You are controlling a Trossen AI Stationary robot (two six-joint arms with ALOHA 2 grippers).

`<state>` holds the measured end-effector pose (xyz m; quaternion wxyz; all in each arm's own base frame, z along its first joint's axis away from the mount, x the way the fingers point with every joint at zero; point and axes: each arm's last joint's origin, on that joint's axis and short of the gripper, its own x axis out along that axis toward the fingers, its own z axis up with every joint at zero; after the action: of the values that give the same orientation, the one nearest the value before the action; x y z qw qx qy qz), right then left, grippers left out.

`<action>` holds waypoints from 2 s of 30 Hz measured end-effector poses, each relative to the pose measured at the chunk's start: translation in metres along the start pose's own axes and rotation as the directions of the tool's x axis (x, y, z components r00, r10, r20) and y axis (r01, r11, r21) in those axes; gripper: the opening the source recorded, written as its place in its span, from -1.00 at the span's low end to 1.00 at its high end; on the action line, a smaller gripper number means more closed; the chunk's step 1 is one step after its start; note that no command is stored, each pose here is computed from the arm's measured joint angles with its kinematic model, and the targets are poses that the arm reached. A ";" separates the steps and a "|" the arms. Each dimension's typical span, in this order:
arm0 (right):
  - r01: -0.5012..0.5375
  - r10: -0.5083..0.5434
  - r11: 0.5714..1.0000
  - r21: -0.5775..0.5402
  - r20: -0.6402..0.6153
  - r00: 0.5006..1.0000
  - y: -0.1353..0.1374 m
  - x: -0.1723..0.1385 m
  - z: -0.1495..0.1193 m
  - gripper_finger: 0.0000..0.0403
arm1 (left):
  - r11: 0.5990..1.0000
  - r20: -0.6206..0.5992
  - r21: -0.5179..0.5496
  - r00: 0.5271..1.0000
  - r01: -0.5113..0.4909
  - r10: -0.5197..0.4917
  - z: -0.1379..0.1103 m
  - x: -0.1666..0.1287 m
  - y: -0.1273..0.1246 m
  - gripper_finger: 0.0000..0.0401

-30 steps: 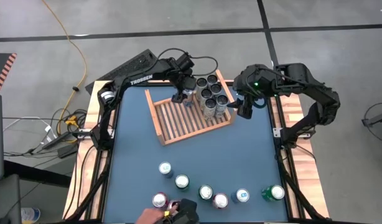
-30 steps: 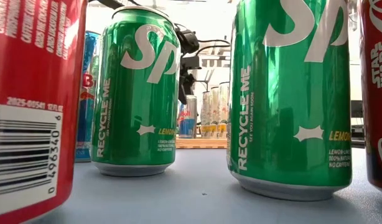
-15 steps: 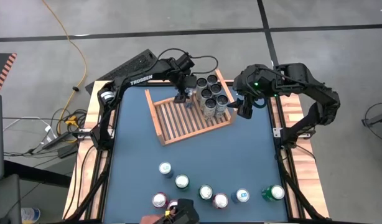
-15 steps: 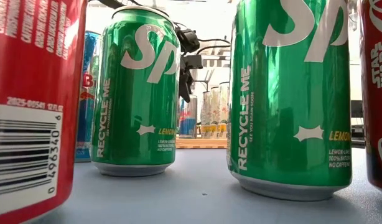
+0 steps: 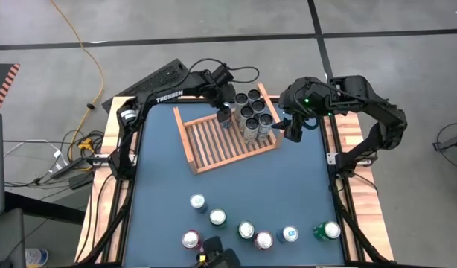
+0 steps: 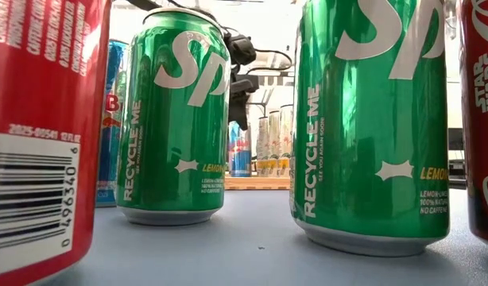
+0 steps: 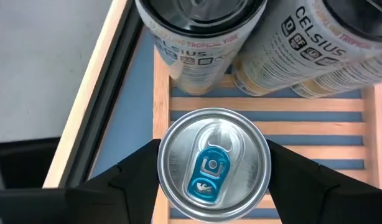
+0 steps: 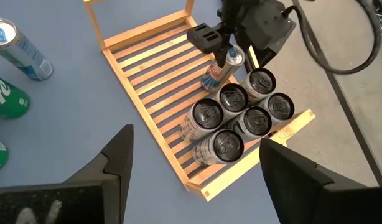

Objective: Place canned beverage on shelf
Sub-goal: Put the blue soda can on the shelf

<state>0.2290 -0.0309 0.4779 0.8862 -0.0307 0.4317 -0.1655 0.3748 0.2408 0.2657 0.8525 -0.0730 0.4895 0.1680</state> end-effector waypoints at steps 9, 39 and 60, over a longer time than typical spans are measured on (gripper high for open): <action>0.000 0.000 1.000 -0.011 0.000 1.000 0.000 0.000 0.000 0.29 | 0.975 -0.017 -0.076 0.978 -0.206 0.206 0.006 0.001 -0.025 0.17; 0.000 0.000 1.000 -0.016 -0.001 1.000 0.000 0.000 0.000 0.29 | 0.707 -0.014 -0.627 0.913 -0.326 0.409 0.010 0.001 -0.068 0.18; -0.001 0.001 1.000 -0.019 -0.001 1.000 0.000 0.000 0.000 0.29 | 0.665 -0.041 -0.656 0.897 -0.357 0.440 0.006 0.001 -0.071 0.18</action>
<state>0.2290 -0.0307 0.4778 0.8857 -0.0390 0.4336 -0.1611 0.4052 0.1766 0.2647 0.7438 -0.2438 0.3522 0.5131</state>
